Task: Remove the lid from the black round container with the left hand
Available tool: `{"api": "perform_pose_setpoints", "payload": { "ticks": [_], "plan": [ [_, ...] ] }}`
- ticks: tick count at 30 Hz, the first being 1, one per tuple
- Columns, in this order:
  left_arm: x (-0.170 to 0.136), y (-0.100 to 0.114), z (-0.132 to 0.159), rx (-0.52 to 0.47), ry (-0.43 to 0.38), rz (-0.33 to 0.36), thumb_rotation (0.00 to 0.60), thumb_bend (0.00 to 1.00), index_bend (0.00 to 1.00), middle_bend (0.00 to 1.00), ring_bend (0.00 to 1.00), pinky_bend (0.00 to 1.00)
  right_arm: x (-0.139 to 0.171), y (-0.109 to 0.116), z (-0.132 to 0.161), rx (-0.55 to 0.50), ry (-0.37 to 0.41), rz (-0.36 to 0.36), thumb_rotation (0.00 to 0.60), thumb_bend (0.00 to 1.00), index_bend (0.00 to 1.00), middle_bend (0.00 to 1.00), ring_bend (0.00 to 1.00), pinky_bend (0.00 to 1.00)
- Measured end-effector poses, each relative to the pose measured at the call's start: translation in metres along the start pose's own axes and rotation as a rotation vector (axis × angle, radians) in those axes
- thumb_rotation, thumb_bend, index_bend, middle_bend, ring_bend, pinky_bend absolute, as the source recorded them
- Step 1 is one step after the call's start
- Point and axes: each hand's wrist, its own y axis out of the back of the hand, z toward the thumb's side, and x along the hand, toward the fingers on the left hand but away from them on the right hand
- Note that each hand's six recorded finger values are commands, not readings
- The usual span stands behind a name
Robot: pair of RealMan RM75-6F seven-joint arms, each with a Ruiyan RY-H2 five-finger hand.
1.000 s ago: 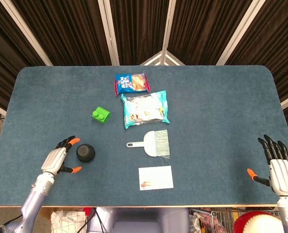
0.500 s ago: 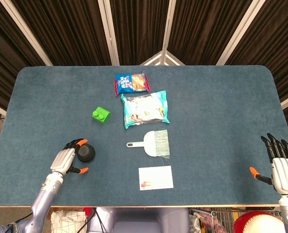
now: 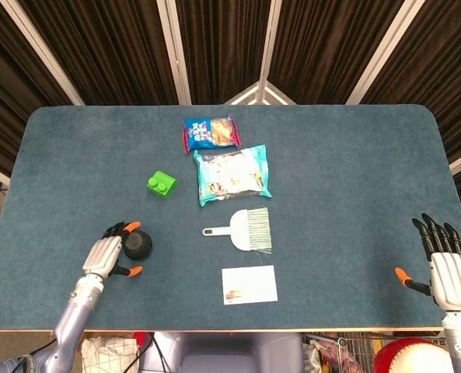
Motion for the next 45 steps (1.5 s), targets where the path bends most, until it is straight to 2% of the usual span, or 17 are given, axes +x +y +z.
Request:
{"api": "perform_pose_setpoints", "payload": {
  "ticks": [18,28,37,45],
  "plan": [
    [0.011,-0.013,0.003,-0.019,-0.005,-0.015,0.600,0.33,0.13,0.22,0.00,0.00,-0.003,-0.008,0.001,0.004,-0.006,0.022,0.600,0.22,0.10,0.05,0.11,0.04],
    [0.011,-0.012,0.009,-0.049,-0.039,0.001,0.600,0.33,0.12,0.15,0.00,0.00,-0.001,-0.008,-0.001,0.003,-0.012,0.027,0.600,0.22,0.10,0.05,0.11,0.04],
    [0.006,-0.007,0.010,-0.048,-0.051,0.005,0.600,0.33,0.12,0.14,0.00,0.00,-0.001,-0.009,-0.001,0.000,-0.017,0.040,0.600,0.22,0.10,0.05,0.11,0.04],
    [0.004,-0.006,0.011,-0.051,-0.056,0.010,0.600,0.33,0.12,0.26,0.00,0.00,-0.002,-0.010,0.000,-0.005,-0.023,0.048,0.600,0.22,0.10,0.05,0.11,0.04]
  ]
}}
